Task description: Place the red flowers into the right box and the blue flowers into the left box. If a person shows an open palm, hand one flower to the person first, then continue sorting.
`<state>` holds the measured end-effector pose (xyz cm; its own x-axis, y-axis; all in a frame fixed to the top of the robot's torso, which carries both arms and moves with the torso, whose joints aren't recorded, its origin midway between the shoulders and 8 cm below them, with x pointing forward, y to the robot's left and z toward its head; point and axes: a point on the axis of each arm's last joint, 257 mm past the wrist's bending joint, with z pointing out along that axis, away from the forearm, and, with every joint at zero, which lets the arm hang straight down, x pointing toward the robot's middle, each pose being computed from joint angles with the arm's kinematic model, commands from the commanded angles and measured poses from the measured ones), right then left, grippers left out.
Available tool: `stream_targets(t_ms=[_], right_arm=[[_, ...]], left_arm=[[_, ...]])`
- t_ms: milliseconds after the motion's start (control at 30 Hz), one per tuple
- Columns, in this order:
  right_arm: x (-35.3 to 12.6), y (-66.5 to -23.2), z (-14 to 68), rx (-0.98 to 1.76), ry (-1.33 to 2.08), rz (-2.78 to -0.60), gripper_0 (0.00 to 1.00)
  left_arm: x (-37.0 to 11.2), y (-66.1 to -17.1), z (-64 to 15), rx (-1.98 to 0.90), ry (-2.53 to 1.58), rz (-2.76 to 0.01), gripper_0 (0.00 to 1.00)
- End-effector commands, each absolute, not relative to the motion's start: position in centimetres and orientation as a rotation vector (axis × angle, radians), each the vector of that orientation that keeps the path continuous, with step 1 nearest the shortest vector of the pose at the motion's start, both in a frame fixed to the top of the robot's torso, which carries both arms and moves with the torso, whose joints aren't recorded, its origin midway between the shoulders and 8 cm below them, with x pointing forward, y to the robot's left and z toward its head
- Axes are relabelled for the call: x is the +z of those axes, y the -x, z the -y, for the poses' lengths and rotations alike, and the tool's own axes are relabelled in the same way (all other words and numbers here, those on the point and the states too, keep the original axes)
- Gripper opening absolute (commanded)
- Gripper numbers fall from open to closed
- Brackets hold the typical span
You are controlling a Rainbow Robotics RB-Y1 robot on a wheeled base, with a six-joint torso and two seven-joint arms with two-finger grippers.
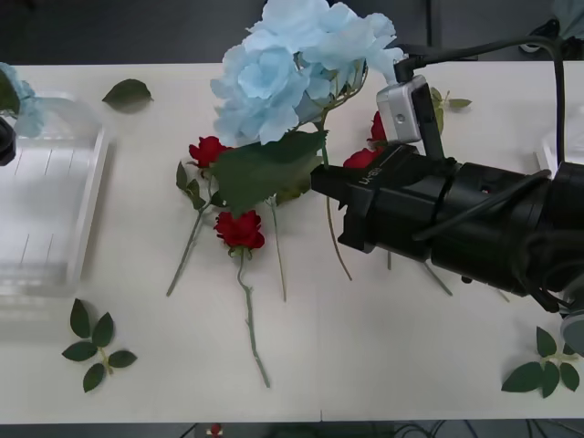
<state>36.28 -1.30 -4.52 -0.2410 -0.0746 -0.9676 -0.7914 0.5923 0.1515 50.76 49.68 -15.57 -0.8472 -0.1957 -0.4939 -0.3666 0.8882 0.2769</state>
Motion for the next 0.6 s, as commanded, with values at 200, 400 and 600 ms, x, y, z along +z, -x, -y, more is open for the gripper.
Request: stream_targets(t_ms=[200,400,600], right_arm=[[-3.7,-37.6,-0.9,0.811,0.715,-1.602,0.0],[-3.7,-38.1,-1.4,0.828,0.703,-1.607,0.0],[-3.7,-38.1,-1.4,0.828,0.703,-1.607,0.0]], left_arm=[[-16.6,-51.2,-56.7,0.69,0.456,-2.515,0.0],[-18.0,-51.3,-58.3,0.738,0.441,-2.501,0.0],[-18.5,-51.1,-57.9,0.753,0.408,-2.52,0.39]])
